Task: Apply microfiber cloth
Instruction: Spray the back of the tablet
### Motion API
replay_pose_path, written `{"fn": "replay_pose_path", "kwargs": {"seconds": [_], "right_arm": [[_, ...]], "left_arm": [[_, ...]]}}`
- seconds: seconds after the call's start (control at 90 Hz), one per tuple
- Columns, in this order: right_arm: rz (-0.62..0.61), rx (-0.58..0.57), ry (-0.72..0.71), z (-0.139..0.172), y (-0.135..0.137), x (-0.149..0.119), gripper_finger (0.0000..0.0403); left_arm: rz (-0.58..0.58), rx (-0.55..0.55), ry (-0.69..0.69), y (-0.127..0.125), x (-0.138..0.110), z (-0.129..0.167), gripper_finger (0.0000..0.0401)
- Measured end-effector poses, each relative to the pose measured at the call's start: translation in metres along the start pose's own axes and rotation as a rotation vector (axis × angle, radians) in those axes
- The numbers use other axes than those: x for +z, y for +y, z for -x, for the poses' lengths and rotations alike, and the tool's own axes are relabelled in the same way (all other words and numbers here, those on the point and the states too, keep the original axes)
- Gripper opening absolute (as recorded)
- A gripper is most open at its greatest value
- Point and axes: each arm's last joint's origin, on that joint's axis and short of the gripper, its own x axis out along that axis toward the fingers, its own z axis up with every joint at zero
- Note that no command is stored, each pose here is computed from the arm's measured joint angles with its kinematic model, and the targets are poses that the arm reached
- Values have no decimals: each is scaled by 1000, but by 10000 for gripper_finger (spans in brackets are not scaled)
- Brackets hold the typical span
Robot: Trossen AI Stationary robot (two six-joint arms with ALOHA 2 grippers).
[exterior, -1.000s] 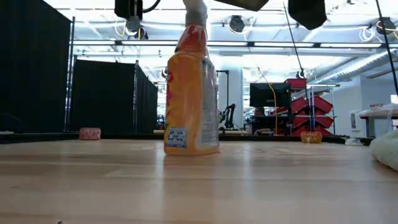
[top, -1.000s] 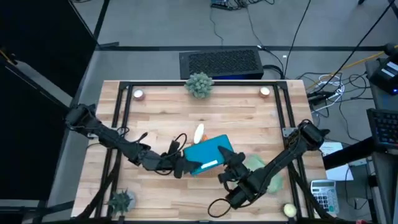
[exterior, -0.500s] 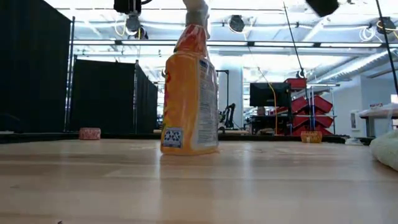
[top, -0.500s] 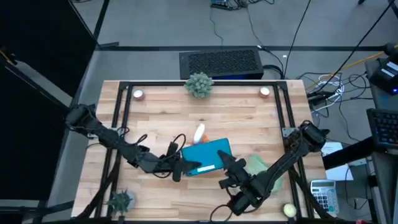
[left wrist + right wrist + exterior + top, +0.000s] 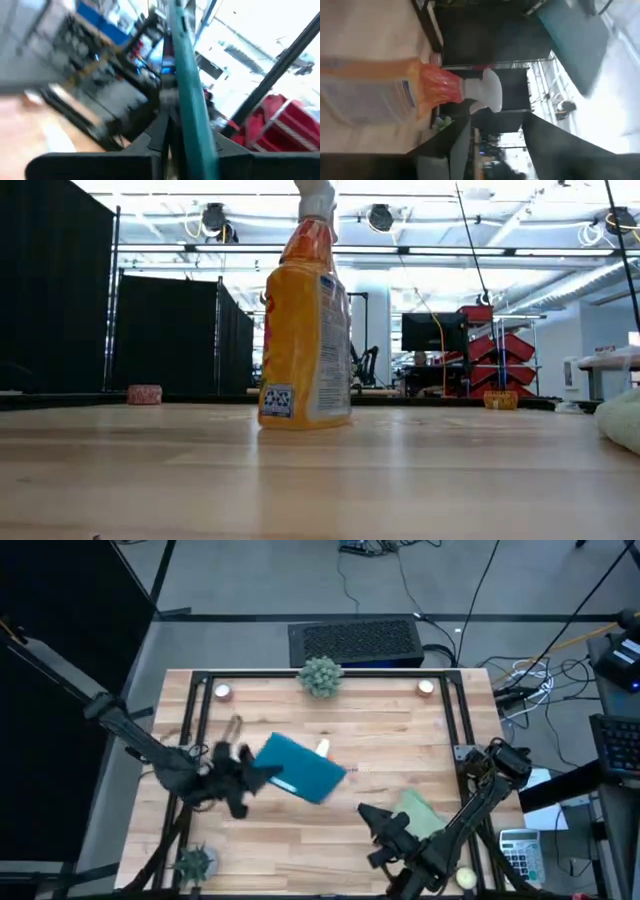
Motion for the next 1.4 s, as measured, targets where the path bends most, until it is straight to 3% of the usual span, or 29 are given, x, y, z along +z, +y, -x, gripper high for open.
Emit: {"fn": "replay_pose_path", "kwargs": {"seconds": [0.122,0.267,0.422,0.622,0.778,0.944,1.1,1.256,1.4], "right_arm": [[-240,76,33,-9,1,0,171],[-508,260,152,-32,5,-4,175],[-707,393,288,-53,9,-8,176],[-882,416,395,-70,10,-12,176],[-917,424,454,-87,9,-17,176],[-864,438,522,-116,8,-28,176],[-777,469,587,-148,13,-47,176],[-796,550,581,-165,24,-54,176],[-788,541,573,-173,28,-59,176]], "left_arm": [[-179,108,-21,13,24,11,9],[-295,189,19,29,30,13,5],[-425,255,117,43,23,14,5],[-487,399,344,75,-1,14,5],[-526,507,540,99,-26,9,5],[-499,426,651,109,-53,-2,4],[-530,438,711,122,-84,-12,4],[-459,334,725,118,-101,-21,4],[-427,291,755,112,-115,-22,4]]}}
